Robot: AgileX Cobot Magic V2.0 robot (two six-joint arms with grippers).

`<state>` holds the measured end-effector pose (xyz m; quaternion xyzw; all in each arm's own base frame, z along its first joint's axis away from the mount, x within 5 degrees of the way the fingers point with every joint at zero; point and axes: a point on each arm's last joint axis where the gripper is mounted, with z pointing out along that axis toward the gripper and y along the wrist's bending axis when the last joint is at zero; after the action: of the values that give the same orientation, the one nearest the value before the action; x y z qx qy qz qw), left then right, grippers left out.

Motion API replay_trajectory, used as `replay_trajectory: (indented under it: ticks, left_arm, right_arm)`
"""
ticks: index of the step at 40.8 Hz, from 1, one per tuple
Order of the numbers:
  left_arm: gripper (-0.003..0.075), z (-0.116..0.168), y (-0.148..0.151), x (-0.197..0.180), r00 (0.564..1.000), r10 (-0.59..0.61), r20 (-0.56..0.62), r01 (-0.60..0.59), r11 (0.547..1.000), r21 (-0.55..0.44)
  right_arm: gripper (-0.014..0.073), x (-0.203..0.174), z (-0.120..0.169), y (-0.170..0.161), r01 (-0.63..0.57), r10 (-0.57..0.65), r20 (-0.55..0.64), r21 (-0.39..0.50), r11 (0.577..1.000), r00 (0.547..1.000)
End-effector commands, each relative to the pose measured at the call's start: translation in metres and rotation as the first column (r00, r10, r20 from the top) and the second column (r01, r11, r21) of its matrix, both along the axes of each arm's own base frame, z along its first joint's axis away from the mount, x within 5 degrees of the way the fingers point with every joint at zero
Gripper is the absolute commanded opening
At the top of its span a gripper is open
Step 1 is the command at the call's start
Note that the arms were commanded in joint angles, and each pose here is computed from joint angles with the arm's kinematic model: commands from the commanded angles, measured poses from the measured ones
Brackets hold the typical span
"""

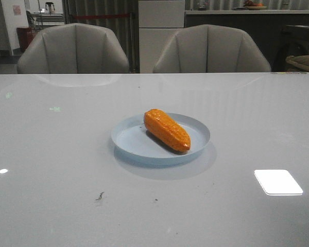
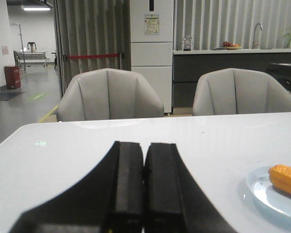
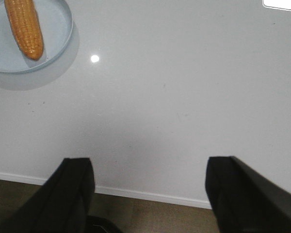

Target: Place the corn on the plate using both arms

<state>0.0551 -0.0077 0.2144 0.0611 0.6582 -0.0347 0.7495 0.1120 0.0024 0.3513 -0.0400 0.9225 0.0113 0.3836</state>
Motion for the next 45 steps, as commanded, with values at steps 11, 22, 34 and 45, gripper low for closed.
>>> replay_trajectory:
  ticks: [11,22,34,45]
  left_arm:
    - [0.0094,-0.010,0.000,0.000,1.000,0.002,0.006,-0.002,1.000,-0.010]
    - [0.0094,-0.010,0.000,0.000,1.000,0.002,0.006,-0.002,1.000,-0.010]
    - [0.0094,-0.010,0.000,0.000,1.000,0.002,0.006,-0.002,1.000,-0.010]
    - [0.0094,-0.010,0.000,0.000,1.000,0.002,0.006,-0.002,1.000,-0.010]
  right_arm:
    - [0.0582,0.002,0.012,0.000,0.004,-0.003,0.082,-0.003,1.000,0.997]
    - [0.0582,0.002,0.012,0.000,0.004,-0.003,0.082,-0.003,1.000,0.997]
    - [0.0582,0.002,0.012,0.000,0.004,-0.003,0.082,-0.003,1.000,0.997]
    - [0.0582,0.002,0.012,-0.001,0.006,-0.005,0.087,-0.010,1.000,0.996]
